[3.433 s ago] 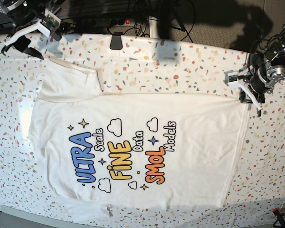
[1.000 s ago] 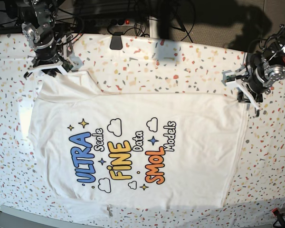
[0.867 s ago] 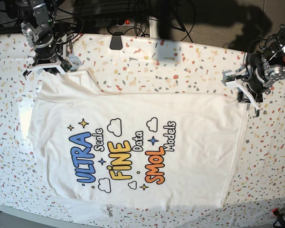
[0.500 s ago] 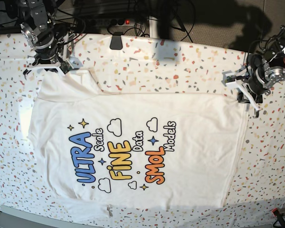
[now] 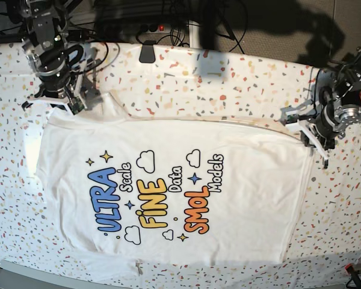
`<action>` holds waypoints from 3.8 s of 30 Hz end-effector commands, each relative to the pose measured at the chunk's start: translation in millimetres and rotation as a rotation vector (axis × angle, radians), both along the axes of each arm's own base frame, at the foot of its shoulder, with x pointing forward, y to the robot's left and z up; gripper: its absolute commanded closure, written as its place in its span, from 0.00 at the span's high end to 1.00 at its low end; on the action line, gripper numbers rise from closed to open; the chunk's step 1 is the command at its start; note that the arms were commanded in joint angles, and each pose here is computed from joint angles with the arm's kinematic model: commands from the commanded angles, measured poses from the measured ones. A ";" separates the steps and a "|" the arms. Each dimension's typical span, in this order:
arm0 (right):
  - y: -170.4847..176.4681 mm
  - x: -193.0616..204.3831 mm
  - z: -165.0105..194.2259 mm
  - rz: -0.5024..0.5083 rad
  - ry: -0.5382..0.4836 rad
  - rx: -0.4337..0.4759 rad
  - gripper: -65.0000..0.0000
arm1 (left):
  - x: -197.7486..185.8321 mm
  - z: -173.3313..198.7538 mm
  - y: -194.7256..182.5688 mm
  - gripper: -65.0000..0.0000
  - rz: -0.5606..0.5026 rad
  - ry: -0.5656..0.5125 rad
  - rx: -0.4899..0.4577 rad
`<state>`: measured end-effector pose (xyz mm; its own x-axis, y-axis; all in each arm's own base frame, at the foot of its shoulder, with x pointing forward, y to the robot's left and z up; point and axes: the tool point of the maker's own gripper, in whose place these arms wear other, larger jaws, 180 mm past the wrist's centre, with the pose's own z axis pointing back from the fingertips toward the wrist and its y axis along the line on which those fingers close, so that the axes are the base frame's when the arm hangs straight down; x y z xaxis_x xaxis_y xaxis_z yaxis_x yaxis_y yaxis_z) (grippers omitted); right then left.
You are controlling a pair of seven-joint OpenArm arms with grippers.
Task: Fold the T-shirt properly
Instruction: 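Fold the collar half over the printed front toward the hem with both grippers, then lower the folded edge onto the shirt with both grippers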
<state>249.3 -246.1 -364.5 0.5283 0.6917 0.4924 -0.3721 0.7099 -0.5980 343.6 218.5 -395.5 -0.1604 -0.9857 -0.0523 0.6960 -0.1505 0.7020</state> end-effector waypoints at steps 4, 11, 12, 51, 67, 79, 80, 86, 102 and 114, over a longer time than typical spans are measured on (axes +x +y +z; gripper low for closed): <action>1.5 30.9 28.7 -0.005 -0.102 0.034 0.00 | 19.4 23.1 7.6 0.00 0.007 -0.070 0.014; -0.8 76.1 62.3 -0.026 -0.214 0.073 0.00 | 31.3 30.1 -7.3 0.00 0.046 -0.066 -0.094; -1.6 81.4 62.7 -0.033 -0.213 0.090 0.00 | 33.6 30.4 -9.8 0.00 0.051 -0.066 -0.107; -22.1 232.5 41.0 -0.042 -0.048 0.010 0.00 | 120.0 17.7 -31.8 0.00 0.309 -0.141 -0.347; -7.4 249.0 38.1 -0.068 -0.038 0.009 0.00 | 143.0 45.7 -23.5 0.00 0.323 -0.220 -0.337; -41.5 246.8 51.6 -0.254 -0.109 -0.072 0.00 | 143.1 48.3 -3.9 0.00 0.370 -0.228 -0.291; -41.7 246.7 51.5 -0.254 -0.109 -0.072 0.00 | 143.1 48.6 -3.2 0.00 0.368 -0.229 -0.293; -41.0 247.1 51.7 -0.251 -0.111 -0.070 0.00 | 143.4 49.8 -4.0 0.00 0.356 -0.231 -0.303; -32.7 258.6 64.4 -0.137 -0.176 -0.141 0.70 | 143.4 49.8 -4.0 0.00 0.357 -0.231 -0.303; -35.2 256.3 62.1 -0.160 -0.160 -0.133 0.70 | 150.2 61.9 -21.4 0.27 0.271 -0.263 -0.369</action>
